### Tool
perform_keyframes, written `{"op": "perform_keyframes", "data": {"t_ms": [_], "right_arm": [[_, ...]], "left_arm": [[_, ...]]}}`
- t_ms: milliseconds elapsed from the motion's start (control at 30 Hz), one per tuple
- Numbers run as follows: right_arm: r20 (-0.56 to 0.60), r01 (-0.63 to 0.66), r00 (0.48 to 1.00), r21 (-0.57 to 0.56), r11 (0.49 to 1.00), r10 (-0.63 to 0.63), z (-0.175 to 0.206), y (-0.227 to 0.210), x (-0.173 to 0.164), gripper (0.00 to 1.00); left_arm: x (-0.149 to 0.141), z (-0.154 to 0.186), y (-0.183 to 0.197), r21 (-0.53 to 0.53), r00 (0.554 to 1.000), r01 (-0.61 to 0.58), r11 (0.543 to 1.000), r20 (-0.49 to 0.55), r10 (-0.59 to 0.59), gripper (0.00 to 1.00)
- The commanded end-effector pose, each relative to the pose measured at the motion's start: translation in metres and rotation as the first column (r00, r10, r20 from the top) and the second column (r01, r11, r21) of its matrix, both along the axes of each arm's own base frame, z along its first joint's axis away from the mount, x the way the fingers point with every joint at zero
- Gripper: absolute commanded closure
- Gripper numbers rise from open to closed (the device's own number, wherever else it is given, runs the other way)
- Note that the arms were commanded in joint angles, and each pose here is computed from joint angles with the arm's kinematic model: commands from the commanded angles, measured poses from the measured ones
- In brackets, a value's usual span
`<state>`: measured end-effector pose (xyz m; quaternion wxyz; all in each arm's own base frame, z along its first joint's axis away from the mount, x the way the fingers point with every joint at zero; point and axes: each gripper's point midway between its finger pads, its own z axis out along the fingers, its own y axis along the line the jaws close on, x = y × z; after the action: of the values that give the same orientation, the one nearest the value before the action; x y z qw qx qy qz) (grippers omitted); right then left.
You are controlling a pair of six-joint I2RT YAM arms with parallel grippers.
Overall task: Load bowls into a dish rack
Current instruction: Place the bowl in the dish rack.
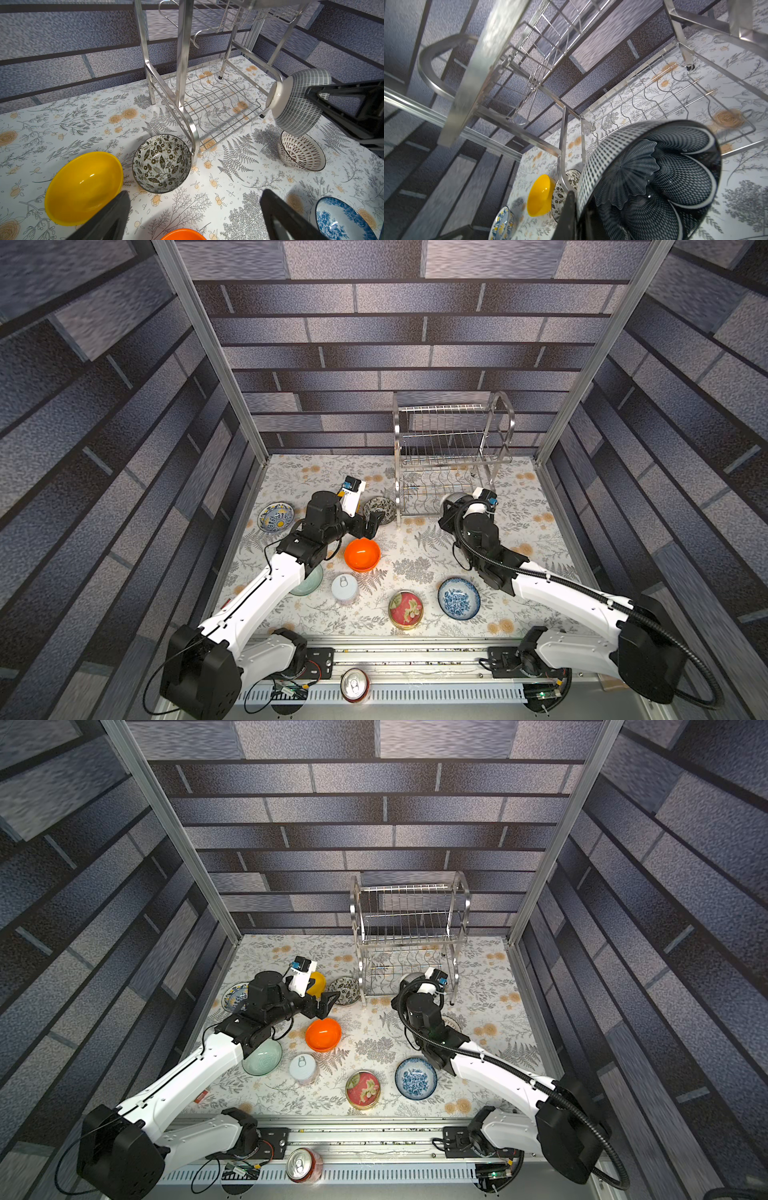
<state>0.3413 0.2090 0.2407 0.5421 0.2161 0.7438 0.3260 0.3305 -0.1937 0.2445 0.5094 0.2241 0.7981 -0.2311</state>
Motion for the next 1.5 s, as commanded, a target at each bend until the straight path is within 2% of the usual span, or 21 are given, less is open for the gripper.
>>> {"op": "perform_keyframes", "data": {"t_ms": [0, 233, 333, 533, 867, 1100, 1267, 1467], "right_arm": [[0.015, 0.100, 0.994, 0.274, 0.957, -0.108, 0.014, -0.013, 0.015, 1.00], [-0.039, 0.108, 0.994, 0.491, 0.865, -0.101, -0.010, -0.012, 0.039, 1.00], [-0.031, 0.087, 0.996, 0.545, 0.834, -0.083, -0.011, -0.008, 0.047, 1.00], [-0.026, 0.068, 0.998, 0.571, 0.818, -0.065, -0.003, -0.003, 0.055, 1.00], [0.004, 0.036, 0.999, 0.650, 0.759, -0.051, 0.000, -0.006, 0.070, 1.00], [0.037, -0.025, 0.999, 0.709, 0.704, -0.001, 0.001, 0.005, 0.091, 1.00], [0.058, -0.068, 0.998, 0.710, 0.701, 0.038, 0.003, 0.013, 0.107, 0.99], [0.101, -0.133, 0.991, 0.727, 0.674, 0.086, 0.006, 0.023, 0.127, 0.99]], "left_arm": [[-0.001, 0.006, -0.005, -0.042, 1.000, 0.013, 0.999, -0.008, -0.013, 0.00], [-0.004, 0.008, -0.009, -0.068, 1.000, 0.025, 0.997, -0.013, -0.026, 0.00], [-0.006, 0.009, -0.012, -0.074, 0.999, 0.036, 0.997, -0.014, -0.037, 0.00], [-0.010, 0.009, -0.015, -0.069, 0.999, 0.049, 0.996, -0.012, -0.050, 0.00], [-0.010, 0.005, -0.018, -0.047, 0.998, 0.054, 0.997, -0.016, -0.055, 0.00], [-0.009, -0.003, -0.018, 0.001, 0.999, 0.044, 0.999, -0.022, -0.044, 0.00], [-0.009, -0.007, -0.018, 0.018, 0.999, 0.043, 0.999, -0.024, -0.042, 0.00], [-0.008, -0.014, -0.019, 0.049, 0.998, 0.046, 0.998, -0.040, -0.044, 0.00]]}}
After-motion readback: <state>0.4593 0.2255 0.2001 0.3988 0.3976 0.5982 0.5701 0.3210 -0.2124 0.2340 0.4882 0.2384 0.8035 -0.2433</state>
